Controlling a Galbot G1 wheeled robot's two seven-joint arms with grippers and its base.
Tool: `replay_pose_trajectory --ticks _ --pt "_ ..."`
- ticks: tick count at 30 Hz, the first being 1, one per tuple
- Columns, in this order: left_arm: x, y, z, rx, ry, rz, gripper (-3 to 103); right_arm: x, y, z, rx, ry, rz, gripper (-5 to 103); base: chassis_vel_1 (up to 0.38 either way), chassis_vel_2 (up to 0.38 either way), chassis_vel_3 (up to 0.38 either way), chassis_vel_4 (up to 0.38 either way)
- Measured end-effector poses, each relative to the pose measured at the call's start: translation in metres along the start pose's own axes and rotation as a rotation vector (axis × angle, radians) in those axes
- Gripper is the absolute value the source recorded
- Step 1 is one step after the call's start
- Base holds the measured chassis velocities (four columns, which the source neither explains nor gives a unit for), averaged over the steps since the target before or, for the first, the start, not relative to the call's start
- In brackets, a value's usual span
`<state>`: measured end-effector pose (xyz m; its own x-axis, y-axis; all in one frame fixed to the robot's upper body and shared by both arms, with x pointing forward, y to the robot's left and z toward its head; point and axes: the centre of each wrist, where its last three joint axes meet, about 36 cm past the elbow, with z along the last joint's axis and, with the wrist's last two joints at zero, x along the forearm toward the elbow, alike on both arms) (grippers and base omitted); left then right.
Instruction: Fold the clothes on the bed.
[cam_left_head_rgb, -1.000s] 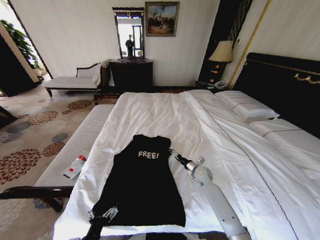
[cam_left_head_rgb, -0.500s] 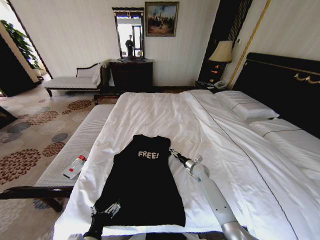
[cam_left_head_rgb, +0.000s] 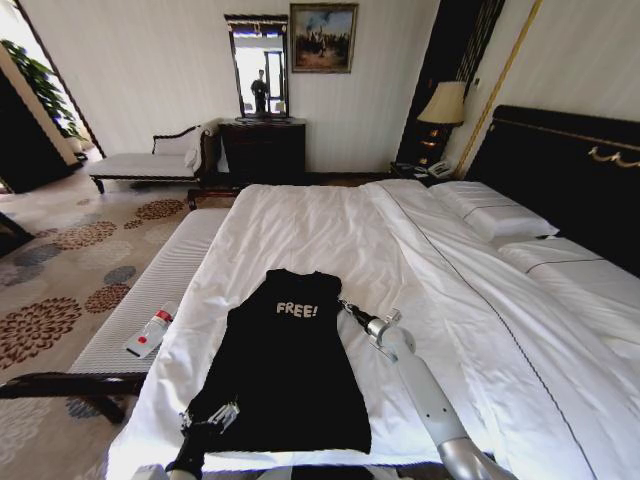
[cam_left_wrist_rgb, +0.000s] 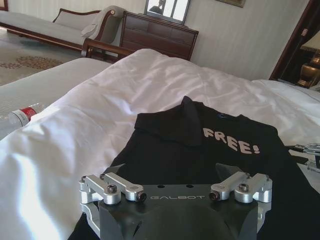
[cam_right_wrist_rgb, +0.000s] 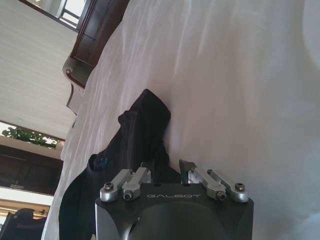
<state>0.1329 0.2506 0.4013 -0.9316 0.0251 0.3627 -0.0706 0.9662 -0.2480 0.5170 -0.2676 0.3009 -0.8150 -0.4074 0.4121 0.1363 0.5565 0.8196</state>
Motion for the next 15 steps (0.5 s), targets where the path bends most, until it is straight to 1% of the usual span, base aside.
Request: replay_pose_trajectory --ticks 7,8,10,11,12,13,15 --pt "-0.0021 0.0029 -0.0012 0.021 0.0 -0.006 100 -0.0002 -0.001 0.0023 0.013 0.004 0.011 28 0.0 0.0 0.0 0.0" --pt "-0.0026 0.0032 -0.0013 0.024 0.001 -0.007 100 0.0 -0.0012 0.0025 0.014 0.004 0.012 19 0.0 0.0 0.0 0.0" --pt "-0.0036 0.0037 -0.0014 0.028 0.002 -0.008 100 0.0003 -0.0006 0.002 0.016 0.003 0.011 8 0.0 0.0 0.0 0.0" --pt "-0.0036 0.0037 -0.0014 0.028 0.002 -0.008 100 0.0003 -0.0006 0.002 0.016 0.003 0.011 8 0.0 0.0 0.0 0.0" --pt "-0.0043 0.004 -0.0013 0.029 0.002 -0.008 100 0.0003 0.0 0.0017 0.018 0.003 0.01 3 0.0 0.0 0.0 0.0" --pt "-0.0047 0.0041 -0.0015 0.032 0.002 -0.009 100 0.0004 0.0006 0.0014 0.019 0.003 0.009 1 0.0 0.0 0.0 0.0" --pt "-0.0054 0.0047 -0.0019 0.036 0.002 -0.01 100 0.0003 0.0022 0.0011 0.022 0.002 0.006 1 0.0 0.0 0.0 0.0"
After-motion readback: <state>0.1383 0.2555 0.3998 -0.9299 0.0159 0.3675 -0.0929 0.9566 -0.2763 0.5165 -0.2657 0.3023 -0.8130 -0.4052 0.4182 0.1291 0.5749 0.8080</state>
